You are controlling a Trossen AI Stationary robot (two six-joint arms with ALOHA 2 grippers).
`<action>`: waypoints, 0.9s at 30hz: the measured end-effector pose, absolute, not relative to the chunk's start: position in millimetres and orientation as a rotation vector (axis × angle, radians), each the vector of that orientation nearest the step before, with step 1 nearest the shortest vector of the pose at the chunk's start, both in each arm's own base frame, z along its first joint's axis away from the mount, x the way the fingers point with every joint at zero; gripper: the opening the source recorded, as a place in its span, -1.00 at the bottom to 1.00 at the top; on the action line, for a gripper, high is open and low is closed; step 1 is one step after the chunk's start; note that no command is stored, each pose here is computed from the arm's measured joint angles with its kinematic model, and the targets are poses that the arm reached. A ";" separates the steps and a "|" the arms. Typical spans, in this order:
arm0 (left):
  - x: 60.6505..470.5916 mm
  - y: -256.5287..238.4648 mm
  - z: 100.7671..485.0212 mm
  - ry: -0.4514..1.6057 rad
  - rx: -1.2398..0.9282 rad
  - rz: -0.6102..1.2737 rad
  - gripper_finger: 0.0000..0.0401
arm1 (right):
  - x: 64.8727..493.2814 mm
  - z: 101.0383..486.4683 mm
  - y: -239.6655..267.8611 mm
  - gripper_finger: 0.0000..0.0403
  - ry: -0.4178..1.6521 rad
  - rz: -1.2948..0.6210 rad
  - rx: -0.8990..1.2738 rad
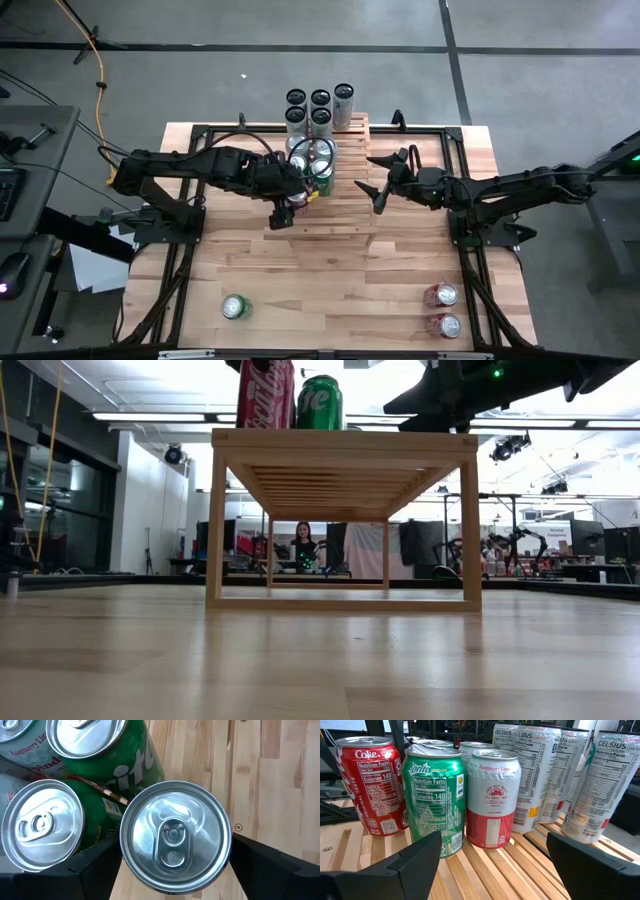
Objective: Place canned beverage on shelf
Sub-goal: Put the top left red soda can on the shelf
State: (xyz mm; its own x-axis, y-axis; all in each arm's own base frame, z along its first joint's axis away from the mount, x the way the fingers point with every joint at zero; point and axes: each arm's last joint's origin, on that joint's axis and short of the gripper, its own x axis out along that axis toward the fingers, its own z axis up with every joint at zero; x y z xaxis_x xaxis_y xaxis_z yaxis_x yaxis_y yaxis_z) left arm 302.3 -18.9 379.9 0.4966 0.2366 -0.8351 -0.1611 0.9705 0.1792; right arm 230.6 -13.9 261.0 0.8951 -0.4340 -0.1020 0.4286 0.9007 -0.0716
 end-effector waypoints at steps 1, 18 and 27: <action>302.2 -18.9 379.9 1.024 0.081 0.241 0.66 | 230.6 261.0 -13.9 0.72 0.117 -0.447 -0.048; 309.6 -19.4 376.4 1.016 0.126 0.228 0.96 | 230.5 260.8 -13.9 0.72 0.118 -0.447 -0.050; 302.2 -19.5 389.7 0.964 0.121 0.220 0.97 | 230.5 260.8 -13.9 0.72 0.120 -0.447 -0.051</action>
